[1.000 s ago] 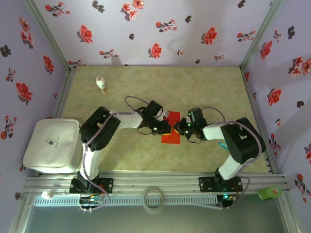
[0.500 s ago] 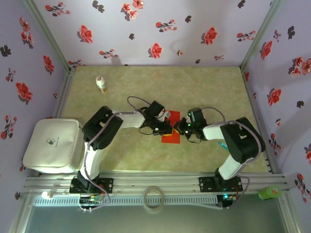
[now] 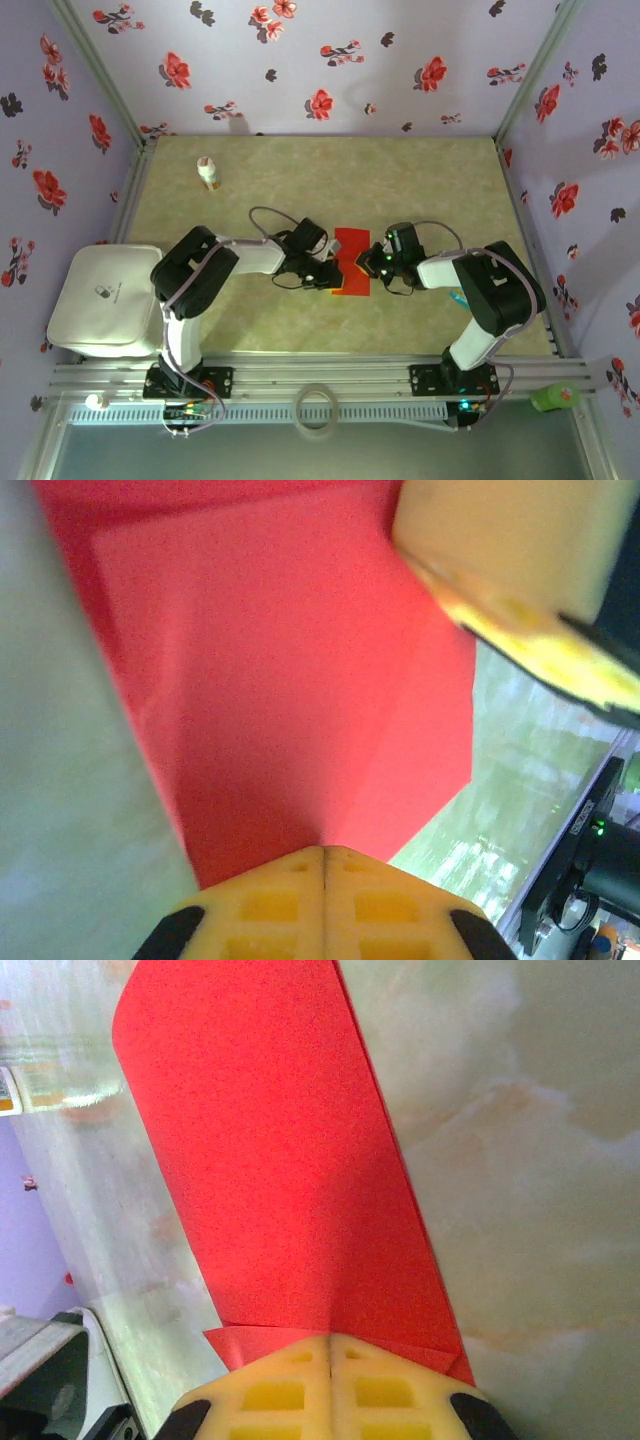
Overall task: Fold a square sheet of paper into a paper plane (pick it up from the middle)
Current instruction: Fold the triangle a second time at the center of the table.
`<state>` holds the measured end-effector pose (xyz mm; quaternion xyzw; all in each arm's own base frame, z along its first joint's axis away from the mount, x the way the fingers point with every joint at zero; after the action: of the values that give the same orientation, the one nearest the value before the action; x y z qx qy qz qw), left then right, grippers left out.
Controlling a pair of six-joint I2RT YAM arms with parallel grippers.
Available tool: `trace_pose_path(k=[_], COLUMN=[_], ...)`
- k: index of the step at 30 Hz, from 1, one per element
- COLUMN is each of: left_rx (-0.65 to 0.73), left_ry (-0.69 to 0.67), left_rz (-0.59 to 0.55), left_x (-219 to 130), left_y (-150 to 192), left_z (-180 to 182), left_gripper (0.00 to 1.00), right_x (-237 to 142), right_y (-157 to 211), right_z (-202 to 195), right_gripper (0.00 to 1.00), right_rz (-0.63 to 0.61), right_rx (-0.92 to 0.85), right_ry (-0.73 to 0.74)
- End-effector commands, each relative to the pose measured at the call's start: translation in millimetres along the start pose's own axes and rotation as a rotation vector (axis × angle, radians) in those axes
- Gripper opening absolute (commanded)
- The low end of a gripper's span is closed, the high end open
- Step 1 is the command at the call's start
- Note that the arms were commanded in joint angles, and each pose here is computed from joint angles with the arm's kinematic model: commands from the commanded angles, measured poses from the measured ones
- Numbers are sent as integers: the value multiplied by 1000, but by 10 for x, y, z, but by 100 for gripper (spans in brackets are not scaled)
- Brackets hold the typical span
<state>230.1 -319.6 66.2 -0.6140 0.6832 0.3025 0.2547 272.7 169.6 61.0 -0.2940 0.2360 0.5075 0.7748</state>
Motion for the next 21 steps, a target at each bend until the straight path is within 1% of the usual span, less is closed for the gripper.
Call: trace_pose_path(k=[1,6,11,13,17,21], left_rx=[-75,-86,-85,-69,-33,-45], left_ry=[-148,-151,-112,-63,87,192], left_rz=[77,71,48,34,8,-19], left_x=[-23,-85,-166,-220,-348,-425], left_y=[271,341,330,315,259,120], left_z=[407,499,435,340,76,-54], left_gripper=[2,2,1,0,0,0], right_x=[27,37,44,47,49,62], right_y=[235,227,207,198,190,184], right_z=[-441,-428,-397,-378,-363,-357], right_gripper=[0,0,0,0,0,0], right_rz=[72,71,71,73,76,78], right_rx=[73,70,60,55,55,51], right_ry=[200,189,173,165,160,153])
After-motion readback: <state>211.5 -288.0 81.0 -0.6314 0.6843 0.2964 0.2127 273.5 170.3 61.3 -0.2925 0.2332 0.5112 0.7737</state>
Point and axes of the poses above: each hand's point on the last joint's axis, 136 mm out from that joint toward the fingers, its own x axis out along the fingers, its own z axis along the line the jaws close on, y = z × x, the point moved 7 cm from there along -x, back along the fingers, and after that the axes turned 15 degrees about -x, right-handed, at the moved point
